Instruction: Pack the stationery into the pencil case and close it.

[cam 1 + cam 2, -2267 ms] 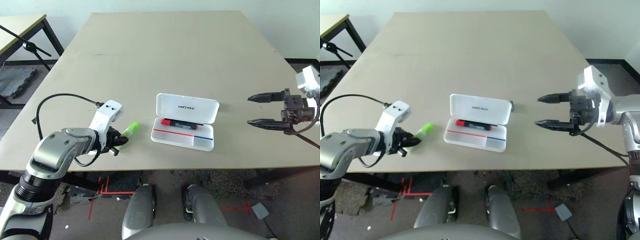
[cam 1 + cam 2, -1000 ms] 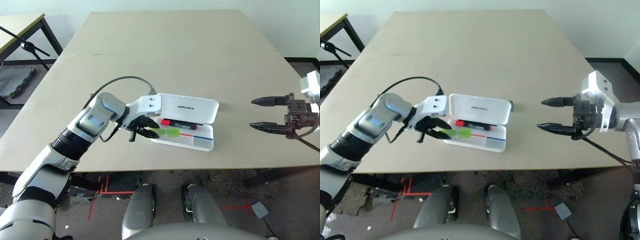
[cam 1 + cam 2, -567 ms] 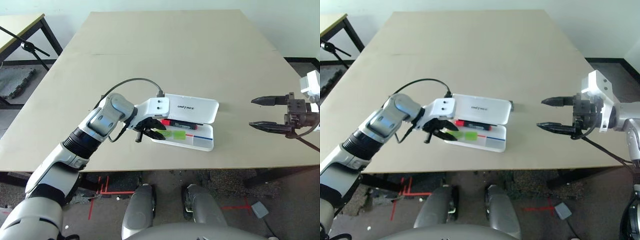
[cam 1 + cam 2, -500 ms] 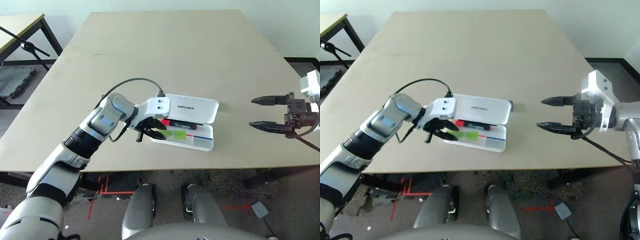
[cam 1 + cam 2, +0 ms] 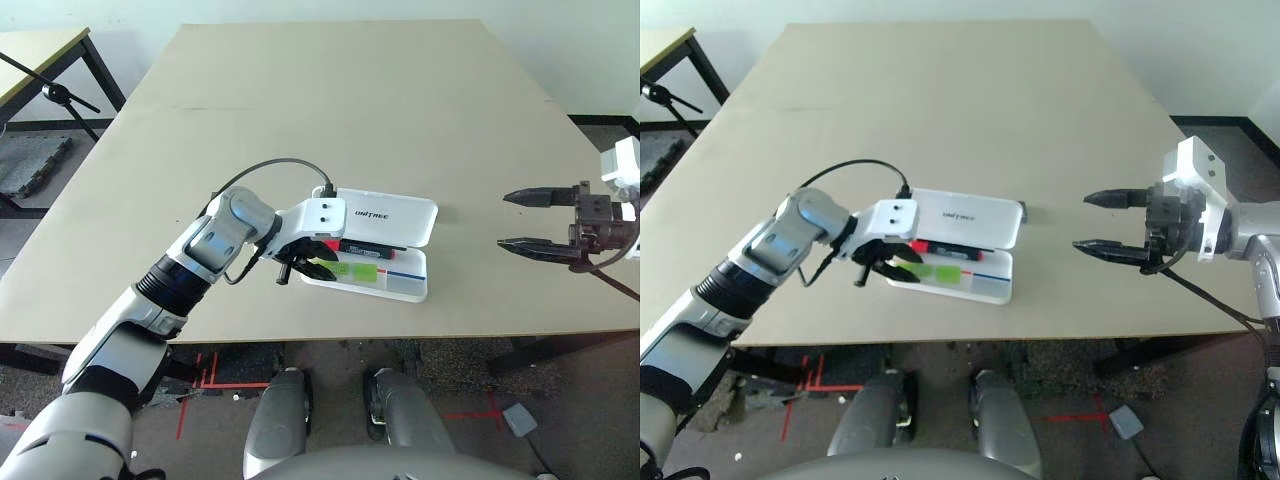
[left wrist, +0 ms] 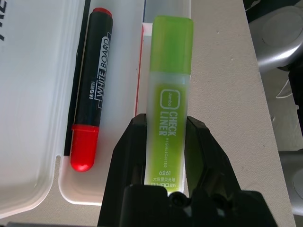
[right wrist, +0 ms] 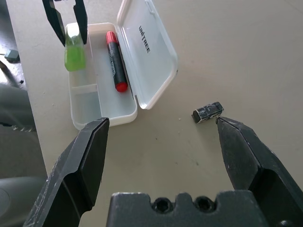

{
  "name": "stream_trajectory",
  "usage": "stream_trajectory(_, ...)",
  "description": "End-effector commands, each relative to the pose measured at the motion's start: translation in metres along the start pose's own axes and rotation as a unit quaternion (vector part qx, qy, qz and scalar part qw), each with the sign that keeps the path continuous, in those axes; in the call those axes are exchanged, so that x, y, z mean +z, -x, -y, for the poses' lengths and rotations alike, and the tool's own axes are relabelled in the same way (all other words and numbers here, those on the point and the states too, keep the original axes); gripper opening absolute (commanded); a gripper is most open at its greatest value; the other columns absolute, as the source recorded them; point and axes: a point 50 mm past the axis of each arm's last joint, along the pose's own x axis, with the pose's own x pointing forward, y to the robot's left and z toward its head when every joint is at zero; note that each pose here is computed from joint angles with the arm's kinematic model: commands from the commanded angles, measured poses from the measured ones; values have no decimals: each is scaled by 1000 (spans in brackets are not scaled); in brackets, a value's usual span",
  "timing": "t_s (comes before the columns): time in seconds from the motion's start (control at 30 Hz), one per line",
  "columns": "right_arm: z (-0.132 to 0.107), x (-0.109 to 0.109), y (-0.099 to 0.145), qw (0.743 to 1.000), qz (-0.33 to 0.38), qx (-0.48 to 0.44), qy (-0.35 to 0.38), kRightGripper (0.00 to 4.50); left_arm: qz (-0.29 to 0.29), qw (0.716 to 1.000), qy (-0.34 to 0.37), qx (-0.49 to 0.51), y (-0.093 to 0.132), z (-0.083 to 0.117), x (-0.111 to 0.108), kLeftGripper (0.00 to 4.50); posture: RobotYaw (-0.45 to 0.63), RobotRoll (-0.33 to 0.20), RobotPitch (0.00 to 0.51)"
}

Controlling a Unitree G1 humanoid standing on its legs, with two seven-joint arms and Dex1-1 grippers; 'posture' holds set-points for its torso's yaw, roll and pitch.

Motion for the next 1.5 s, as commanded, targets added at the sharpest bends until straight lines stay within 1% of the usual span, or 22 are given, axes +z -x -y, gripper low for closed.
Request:
stream_trajectory(0.03, 0, 5, 0, 1000, 9, -2, 6, 4500, -12, 1000, -13, 3, -3, -3, 2, 1083, 158, 0, 91)
stream_trajectory(0.1, 0, 5, 0, 1000, 10, -2, 6, 4500, -12, 1000, -15, 6, -4, -4, 2, 1830, 158, 0, 91)
stream_trajectory(0.13, 0, 5, 0, 1000, 10, -2, 6, 4500, -13, 1000, -16, 7, -4, -4, 2, 2127, 158, 0, 91)
stream_trajectory(0.23, 0, 5, 0, 1000, 11, -3, 5, 4500, -20, 999, -23, 11, -2, -5, 1, 3271, 159, 0, 92)
stream_trajectory(0.27, 0, 5, 0, 1000, 12, -3, 4, 4500, -19, 999, -30, 6, -1, -4, 1, 3618, 159, 0, 92)
stream_trajectory(0.3, 0, 5, 0, 1000, 13, -5, 3, 4500, -15, 999, -30, 8, 2, -5, 2, 4088, 161, 0, 92)
stream_trajectory(0.33, 1, 6, 1, 1000, 18, -13, -2, 4500, -10, 1000, -28, 3, 5, -4, 3, 4409, 161, 0, 92)
stream_trajectory(0.43, 5, 8, 4, 999, 31, -31, -18, 4500, -4, 1000, -26, 2, 15, -3, 5, 4461, 164, 0, 92)
stream_trajectory(0.57, 16, 8, 7, 992, 47, -95, -68, 4500, 27, 999, -4, 19, 39, 0, 9, 4461, 165, 0, 93)
stream_trajectory(0.67, 26, 3, 6, 981, 20, -153, -118, 4500, 41, 999, 11, 26, 55, 4, 8, 4461, 172, 0, 94)
stream_trajectory(0.73, 36, -1, 2, 966, 3, -207, -153, 4500, 53, 998, 30, 36, 66, 6, 5, 4461, 177, 0, 93)
stream_trajectory(0.8, 41, -3, -11, 952, -1, -239, -194, 4500, 58, 996, 49, 50, 77, 9, -2, 4461, 186, 0, 93)
stream_trajectory(0.87, 42, -5, -27, 939, -11, -252, -235, 4500, 55, 994, 63, 68, 84, 10, -8, 4461, 193, 0, 93)
stream_trajectory(0.97, 41, -8, -51, 921, -32, -266, -282, 4500, 55, 992, 79, 84, 87, 11, -14, 4461, 202, 0, 94)
stream_trajectory(1.07, 42, -11, -75, 901, -47, -273, -333, 4500, 57, 990, 89, 90, 84, 13, -18, 4461, 213, 0, 95)
stream_trajectory(1.13, 41, -14, -89, 891, -68, -280, -350, 4500, 58, 990, 94, 93, 83, 15, -18, 4461, 213, 0, 95)
stream_trajectory(1.33, 35, -21, -109, 886, -108, -283, -352, 4500, 57, 988, 102, 97, 83, 17, -18, 4461, 234, 0, 99)
stream_trajectory(1.5, 32, -28, -119, 880, -134, -281, -359, 4500, 58, 988, 105, 99, 82, 19, -17, 4461, 236, 0, 100)
